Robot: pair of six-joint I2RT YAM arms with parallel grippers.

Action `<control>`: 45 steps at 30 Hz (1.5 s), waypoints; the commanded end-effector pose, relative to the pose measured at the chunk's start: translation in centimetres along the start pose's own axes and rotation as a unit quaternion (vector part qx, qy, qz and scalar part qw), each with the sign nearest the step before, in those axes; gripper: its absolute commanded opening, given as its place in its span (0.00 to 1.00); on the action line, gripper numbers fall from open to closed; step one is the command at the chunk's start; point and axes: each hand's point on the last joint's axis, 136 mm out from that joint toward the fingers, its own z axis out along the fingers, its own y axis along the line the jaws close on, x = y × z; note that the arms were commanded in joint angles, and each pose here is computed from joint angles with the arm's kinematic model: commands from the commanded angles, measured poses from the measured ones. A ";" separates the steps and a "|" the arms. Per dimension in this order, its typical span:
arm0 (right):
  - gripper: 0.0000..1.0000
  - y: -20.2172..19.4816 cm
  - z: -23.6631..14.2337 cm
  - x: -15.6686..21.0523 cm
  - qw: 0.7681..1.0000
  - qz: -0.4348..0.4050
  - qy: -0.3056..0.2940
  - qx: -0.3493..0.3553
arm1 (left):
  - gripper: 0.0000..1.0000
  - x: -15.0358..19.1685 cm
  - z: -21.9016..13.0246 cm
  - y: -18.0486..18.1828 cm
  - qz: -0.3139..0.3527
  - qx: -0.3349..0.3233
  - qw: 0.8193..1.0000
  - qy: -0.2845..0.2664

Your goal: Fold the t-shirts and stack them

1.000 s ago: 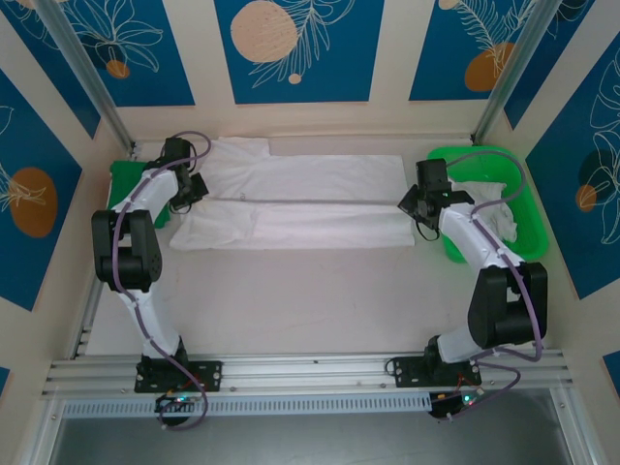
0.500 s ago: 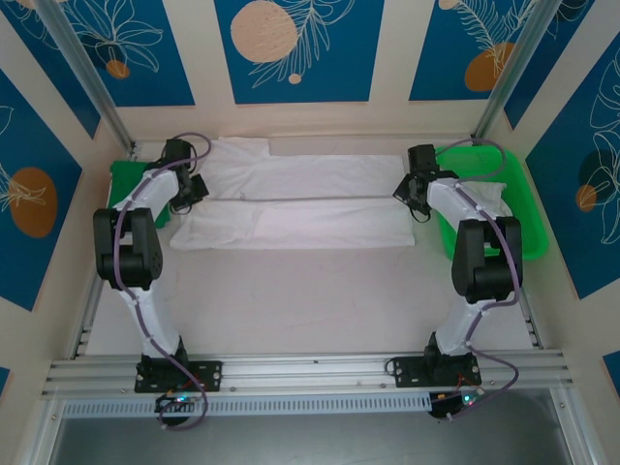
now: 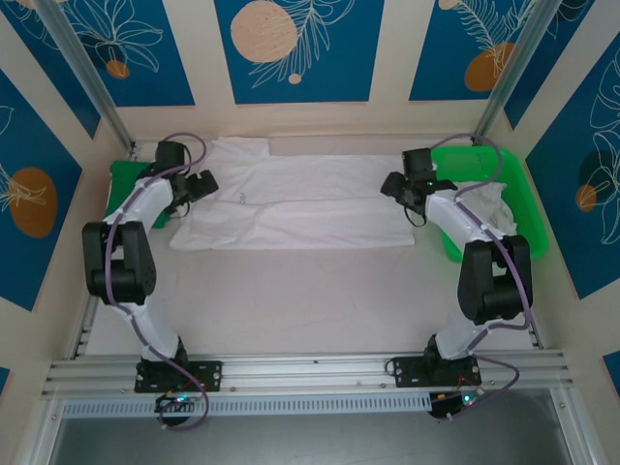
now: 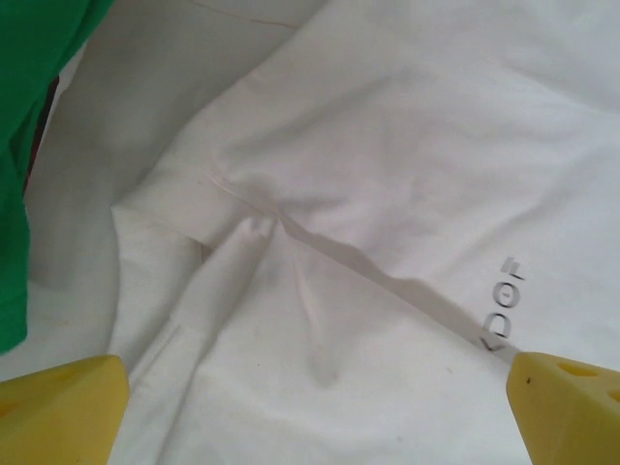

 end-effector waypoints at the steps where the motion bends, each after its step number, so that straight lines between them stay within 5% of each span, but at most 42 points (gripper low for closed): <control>1: 0.70 2.2 1.4 4.4 0.998 -0.024 0.051 -0.035 | 1.00 1.9 -0.5 -2.4 -0.009 0.048 0.999 0.006; 13: 0.63 -0.6 4.2 13.6 0.987 0.018 0.162 0.002 | 1.00 9.9 3.1 0.1 -0.025 0.018 0.997 0.068; 34: 0.63 -8.9 -5.6 24.3 0.964 0.082 0.240 0.084 | 1.00 24.6 -3.6 8.6 -0.075 -0.022 0.987 0.142; 40: 0.63 -8.3 -7.2 23.6 0.968 0.079 0.231 0.062 | 1.00 23.6 -5.5 8.1 -0.077 -0.008 0.990 0.120; 45: 0.66 -4.0 -8.0 18.5 0.984 0.053 0.168 -0.007 | 1.00 17.3 -7.2 4.6 -0.084 0.024 0.994 0.063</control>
